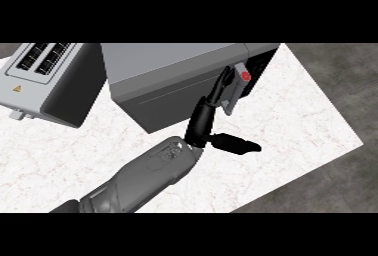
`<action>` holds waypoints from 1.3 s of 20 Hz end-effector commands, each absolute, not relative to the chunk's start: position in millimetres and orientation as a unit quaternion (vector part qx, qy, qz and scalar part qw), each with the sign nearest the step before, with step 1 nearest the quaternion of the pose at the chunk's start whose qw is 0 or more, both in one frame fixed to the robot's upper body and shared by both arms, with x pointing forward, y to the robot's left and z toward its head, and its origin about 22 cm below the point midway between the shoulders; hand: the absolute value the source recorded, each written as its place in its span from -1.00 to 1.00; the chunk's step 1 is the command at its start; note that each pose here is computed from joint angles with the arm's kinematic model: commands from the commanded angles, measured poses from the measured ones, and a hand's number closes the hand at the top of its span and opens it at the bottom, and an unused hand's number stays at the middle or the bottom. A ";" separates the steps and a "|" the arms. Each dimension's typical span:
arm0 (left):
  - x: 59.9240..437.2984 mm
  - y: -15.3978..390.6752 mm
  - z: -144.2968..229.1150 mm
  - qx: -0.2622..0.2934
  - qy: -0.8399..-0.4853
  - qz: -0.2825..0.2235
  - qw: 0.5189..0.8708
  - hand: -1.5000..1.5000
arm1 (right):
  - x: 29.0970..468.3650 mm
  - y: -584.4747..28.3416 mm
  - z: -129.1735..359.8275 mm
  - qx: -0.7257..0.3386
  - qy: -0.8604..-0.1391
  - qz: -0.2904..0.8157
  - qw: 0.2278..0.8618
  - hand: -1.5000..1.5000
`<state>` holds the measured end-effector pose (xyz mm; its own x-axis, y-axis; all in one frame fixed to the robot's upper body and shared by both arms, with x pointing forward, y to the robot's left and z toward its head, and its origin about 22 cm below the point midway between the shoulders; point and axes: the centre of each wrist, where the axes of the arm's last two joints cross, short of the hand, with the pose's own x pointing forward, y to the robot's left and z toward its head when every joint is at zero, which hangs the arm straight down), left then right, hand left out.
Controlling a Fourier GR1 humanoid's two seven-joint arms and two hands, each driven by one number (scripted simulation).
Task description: Pick up the milk, place it into the microwave and close the microwave
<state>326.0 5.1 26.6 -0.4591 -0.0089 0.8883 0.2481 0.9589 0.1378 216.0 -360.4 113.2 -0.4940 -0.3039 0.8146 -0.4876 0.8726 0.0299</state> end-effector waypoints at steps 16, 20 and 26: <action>340.8 -2.1 37.9 -0.068 -0.846 -0.105 0.518 -1.00 | 226.1 -367.9 130.7 0.246 -0.851 0.115 0.449 -1.00; 341.8 -0.3 34.6 -0.067 -0.846 -0.104 0.518 -1.00 | 229.5 -369.1 134.3 0.249 -0.850 0.117 0.449 -1.00; 342.6 -3.8 38.6 -0.072 -0.849 -0.106 0.513 -1.00 | 233.6 -364.5 139.3 0.263 -0.847 0.124 0.444 -1.00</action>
